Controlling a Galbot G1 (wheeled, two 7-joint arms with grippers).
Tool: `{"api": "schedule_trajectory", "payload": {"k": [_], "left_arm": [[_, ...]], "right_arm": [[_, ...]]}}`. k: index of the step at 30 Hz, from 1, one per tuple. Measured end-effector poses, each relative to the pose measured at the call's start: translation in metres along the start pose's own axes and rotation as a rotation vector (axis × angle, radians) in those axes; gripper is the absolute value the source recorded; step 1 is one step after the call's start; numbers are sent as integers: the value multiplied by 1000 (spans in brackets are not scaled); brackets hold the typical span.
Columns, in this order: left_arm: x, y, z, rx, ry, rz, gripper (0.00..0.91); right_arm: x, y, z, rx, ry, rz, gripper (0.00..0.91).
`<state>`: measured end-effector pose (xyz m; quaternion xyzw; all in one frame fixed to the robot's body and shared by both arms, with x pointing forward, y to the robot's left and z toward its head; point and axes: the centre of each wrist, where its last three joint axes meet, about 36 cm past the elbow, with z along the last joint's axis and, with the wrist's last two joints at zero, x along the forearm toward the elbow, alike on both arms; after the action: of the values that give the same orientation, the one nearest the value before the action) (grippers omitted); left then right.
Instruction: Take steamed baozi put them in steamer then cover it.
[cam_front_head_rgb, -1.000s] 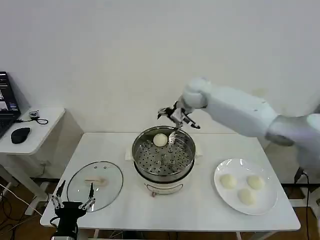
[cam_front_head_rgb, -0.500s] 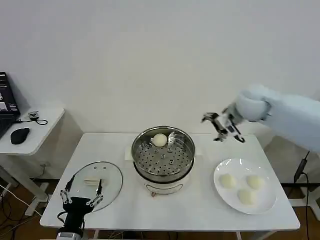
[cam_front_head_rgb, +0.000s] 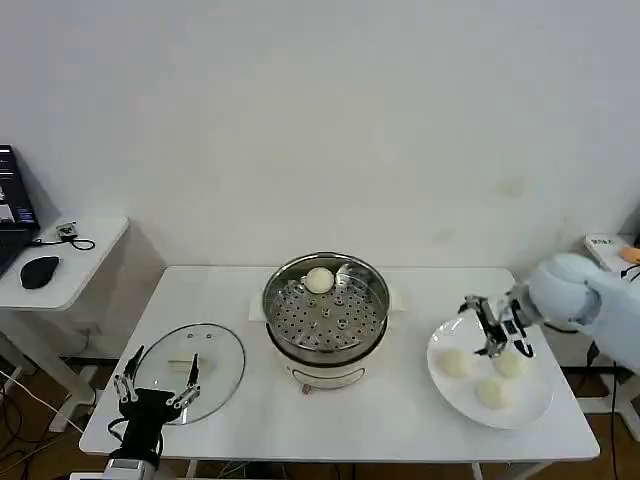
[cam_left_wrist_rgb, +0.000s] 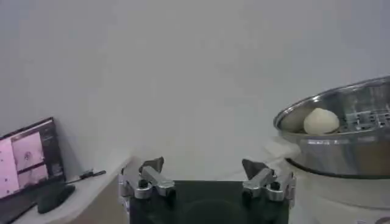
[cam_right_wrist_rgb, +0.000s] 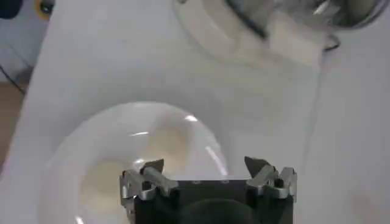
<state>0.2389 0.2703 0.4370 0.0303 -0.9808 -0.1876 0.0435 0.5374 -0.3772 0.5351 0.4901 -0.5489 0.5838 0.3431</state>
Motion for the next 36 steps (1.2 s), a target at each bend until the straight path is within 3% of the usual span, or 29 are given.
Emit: {"api": "schedule_trajectory", "payload": {"k": [10,22,30,36], "left_arm": [[0,1,5,3,17,-11,907],[-1,3,7,-4,24,-21,907],[1,4,8,-4,30,-30,907],[1,4,7,-1,28,-33,907]], "right_arm": [[-39,-3,17,-57,16,-55,907],[-83,-20,12,-70,3,-80,907],[-103,-28,2,-71,9,-97,725],[-104,-32,-2,-76,9,-98,675]]}}
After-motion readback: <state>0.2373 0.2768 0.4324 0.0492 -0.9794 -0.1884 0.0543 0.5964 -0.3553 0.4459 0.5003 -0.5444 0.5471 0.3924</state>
